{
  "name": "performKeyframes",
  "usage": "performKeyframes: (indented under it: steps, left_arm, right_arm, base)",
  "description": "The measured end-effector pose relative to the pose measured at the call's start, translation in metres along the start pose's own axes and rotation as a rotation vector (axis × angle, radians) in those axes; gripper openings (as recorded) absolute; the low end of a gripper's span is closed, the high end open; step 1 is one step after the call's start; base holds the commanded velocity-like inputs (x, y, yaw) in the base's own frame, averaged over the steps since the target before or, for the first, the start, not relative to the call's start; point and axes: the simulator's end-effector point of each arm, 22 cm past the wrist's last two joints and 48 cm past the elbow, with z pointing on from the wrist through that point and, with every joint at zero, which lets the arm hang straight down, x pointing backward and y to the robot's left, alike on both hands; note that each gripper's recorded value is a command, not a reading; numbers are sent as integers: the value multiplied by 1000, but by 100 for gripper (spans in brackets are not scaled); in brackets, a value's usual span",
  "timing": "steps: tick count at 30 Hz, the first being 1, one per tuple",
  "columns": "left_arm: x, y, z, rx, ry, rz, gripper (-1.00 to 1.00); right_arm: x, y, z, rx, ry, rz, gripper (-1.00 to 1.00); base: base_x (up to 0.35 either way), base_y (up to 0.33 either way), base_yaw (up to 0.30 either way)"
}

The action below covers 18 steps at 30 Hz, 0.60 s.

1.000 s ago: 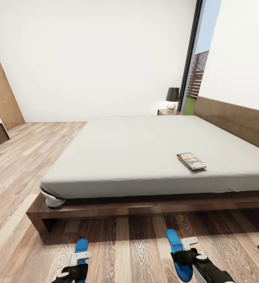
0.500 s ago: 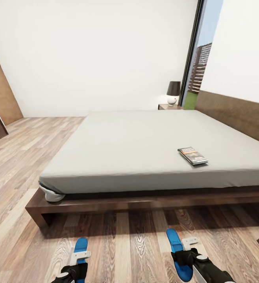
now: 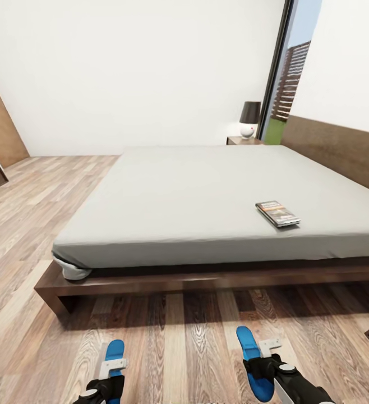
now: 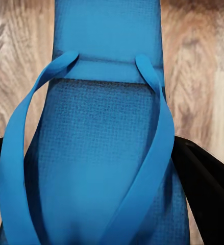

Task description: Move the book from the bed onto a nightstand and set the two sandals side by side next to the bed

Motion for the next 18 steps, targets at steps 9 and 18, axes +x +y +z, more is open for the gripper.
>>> performKeyframes:
  steps: [9,18]
  left_arm:
    - [17,2,7,-5,35,4,-100]
    - [23,4,12,-8,31,5,-100]
  right_arm:
    - [17,3,9,-7,32,1,-100]
    - [28,2,15,-11,51,1,-100]
  base:
    - [0,0,0]
    - [0,0,0]
